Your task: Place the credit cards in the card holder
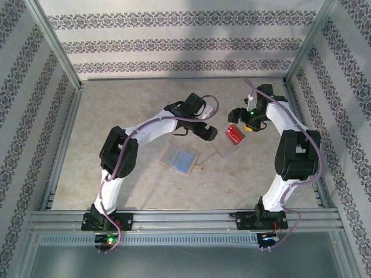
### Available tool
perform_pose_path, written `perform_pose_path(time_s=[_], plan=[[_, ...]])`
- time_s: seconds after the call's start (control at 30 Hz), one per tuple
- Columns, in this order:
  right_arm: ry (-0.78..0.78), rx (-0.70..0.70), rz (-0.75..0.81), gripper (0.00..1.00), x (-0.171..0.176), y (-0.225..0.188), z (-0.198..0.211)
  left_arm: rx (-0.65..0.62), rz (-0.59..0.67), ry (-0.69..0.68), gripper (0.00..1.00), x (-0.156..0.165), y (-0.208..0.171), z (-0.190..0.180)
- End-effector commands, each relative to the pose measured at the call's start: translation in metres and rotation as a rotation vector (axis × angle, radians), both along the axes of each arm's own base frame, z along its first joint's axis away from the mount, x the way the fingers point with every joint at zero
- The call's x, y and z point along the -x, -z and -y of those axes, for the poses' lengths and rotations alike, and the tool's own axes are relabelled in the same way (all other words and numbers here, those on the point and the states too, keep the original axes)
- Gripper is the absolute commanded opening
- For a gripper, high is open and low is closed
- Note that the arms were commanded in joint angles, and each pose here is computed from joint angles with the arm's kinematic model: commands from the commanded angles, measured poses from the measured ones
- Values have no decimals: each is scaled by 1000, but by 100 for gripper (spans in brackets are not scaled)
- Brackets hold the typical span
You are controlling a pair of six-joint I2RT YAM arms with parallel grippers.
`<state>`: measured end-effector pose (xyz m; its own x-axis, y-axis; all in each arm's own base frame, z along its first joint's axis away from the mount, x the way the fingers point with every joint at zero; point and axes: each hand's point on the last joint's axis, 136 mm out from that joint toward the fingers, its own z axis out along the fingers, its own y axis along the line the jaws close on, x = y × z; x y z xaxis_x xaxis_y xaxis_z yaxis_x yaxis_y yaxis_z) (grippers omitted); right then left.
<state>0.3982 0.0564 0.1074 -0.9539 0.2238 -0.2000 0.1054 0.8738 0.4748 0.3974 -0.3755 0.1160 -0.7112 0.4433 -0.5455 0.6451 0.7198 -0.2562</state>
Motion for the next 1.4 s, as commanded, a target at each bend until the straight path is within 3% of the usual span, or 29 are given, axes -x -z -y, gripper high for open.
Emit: perform_pose_path(time_s=[0.0,0.73,1.1,1.2,1.37], plan=[[-4,-12,10,85,-5,-1,3,9,-18,7,100,3,0,11],[2,-87,-64,82,30,18,-9,34,-65,42,96,4,19,35],[4,-143,-54,79,47,9,-18,8,-62,54,82,5,31,41],[2,-126,-48,78,49,8,-16,2,-60,53,82,4,32,41],[-2,37,5,79,50,-3,7,-24,-56,48,78,0,43,40]])
